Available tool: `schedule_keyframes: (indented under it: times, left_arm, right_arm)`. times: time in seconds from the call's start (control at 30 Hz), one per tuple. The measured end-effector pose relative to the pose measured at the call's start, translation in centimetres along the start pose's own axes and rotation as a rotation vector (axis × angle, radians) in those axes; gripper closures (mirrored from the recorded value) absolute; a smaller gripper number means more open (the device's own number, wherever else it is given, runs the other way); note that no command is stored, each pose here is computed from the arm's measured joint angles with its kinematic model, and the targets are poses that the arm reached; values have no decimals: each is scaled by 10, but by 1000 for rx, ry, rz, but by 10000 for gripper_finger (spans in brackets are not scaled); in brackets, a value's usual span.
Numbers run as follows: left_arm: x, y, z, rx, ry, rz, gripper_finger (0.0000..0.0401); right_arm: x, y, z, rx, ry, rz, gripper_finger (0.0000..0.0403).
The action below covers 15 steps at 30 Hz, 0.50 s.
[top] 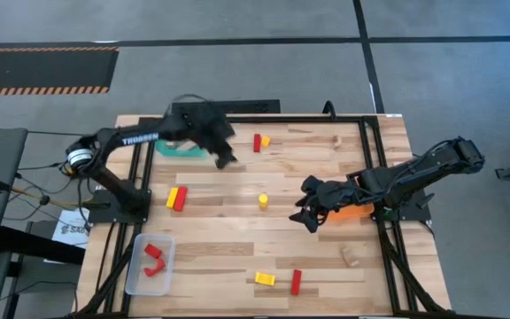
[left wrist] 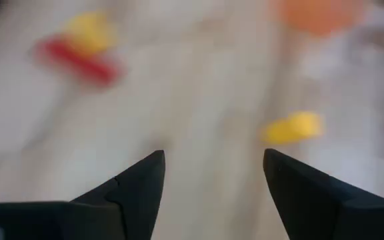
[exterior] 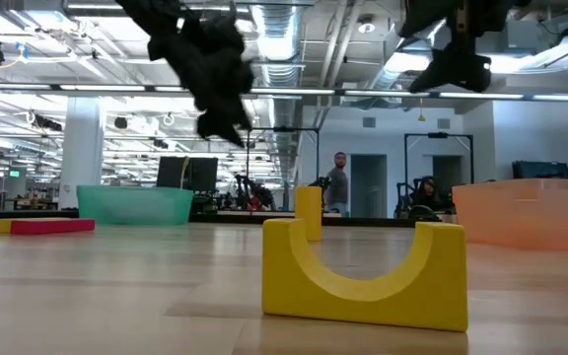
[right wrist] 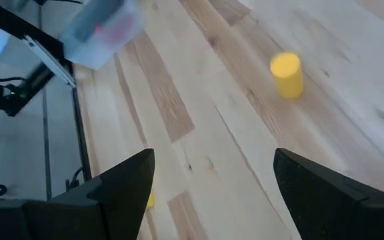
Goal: Sort & place blocks by color
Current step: Put the light brown block into the light blue bin
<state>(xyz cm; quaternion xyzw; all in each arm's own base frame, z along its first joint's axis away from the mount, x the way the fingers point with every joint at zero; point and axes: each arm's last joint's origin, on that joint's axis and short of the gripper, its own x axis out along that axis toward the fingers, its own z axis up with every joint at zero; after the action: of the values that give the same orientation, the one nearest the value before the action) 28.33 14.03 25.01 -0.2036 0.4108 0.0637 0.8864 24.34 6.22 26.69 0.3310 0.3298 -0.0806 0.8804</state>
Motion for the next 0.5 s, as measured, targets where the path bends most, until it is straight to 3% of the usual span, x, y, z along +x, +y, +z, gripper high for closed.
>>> schedule_keyframes:
  times: [0.13, 0.23, 0.33, 0.5]
  left_arm:
    - [19, -56, -3, 245, -19, -112, 171]
    - [25, -83, -11, 396, 7, -61, 179]
    - [25, -94, -21, 443, 72, 4, 187]
    - [24, -96, -27, 420, 125, -8, 200]
  right_arm:
    - [-2, -2, -14, 73, 129, -36, 76]
    - [-5, -1, -29, 204, 289, -52, 76]
    - [-12, 5, -53, 334, 485, -92, 76]
    - [-29, 18, -95, 489, 700, -216, 76]
